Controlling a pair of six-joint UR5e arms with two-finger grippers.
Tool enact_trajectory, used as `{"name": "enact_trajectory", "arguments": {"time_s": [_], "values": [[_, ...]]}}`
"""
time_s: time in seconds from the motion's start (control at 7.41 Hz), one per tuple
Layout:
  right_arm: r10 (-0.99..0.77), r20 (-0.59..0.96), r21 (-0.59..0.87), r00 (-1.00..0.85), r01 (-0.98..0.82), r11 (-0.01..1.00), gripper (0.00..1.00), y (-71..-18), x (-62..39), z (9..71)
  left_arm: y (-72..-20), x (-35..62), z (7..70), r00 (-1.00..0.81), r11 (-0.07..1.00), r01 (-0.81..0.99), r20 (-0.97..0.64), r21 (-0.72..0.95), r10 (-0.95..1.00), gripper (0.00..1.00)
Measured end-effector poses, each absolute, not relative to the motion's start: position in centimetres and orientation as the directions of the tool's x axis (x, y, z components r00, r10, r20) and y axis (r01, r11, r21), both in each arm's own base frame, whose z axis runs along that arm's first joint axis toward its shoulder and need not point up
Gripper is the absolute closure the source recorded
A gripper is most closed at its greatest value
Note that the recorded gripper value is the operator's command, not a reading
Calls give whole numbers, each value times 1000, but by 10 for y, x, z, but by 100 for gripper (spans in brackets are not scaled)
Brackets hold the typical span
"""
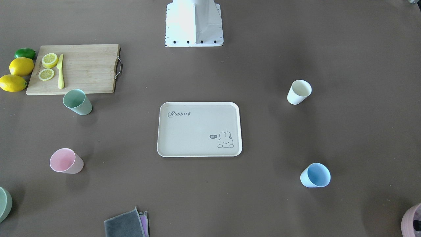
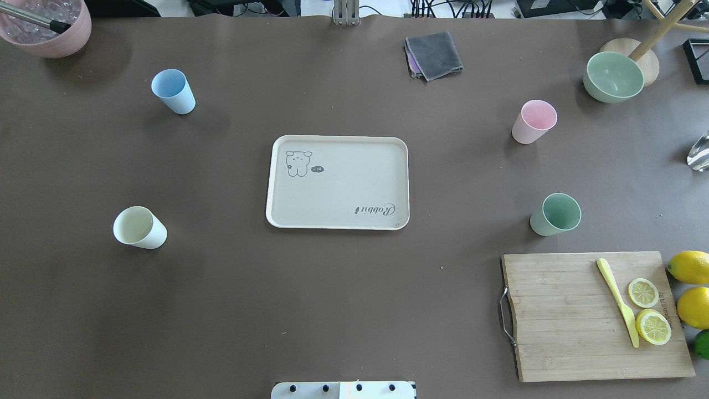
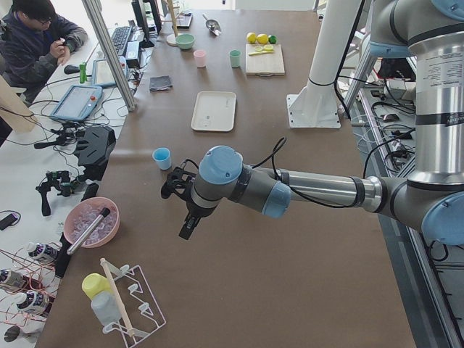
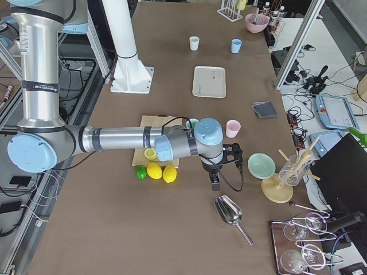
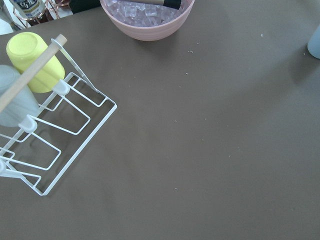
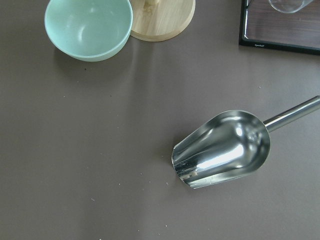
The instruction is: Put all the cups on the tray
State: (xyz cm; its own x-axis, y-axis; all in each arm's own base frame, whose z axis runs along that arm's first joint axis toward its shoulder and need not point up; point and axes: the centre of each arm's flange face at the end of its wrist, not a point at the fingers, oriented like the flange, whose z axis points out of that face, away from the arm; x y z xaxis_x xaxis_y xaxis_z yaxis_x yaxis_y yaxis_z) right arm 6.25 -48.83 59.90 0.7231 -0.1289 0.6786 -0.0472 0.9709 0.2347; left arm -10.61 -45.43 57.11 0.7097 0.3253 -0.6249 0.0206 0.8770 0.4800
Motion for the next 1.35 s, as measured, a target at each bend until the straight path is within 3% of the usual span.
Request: {"name": "enact_trajectory", "arguments": {"time_s": [0.68, 1.35], "values": [[-179, 672, 329, 718, -73, 941, 0, -484, 76, 597, -472, -105, 540, 688, 834, 37, -619, 550, 378, 2], [-24, 737, 216, 675, -203, 955, 0, -542, 18, 532, -558, -5, 473, 583, 890, 62, -740, 451, 335, 2]]}}
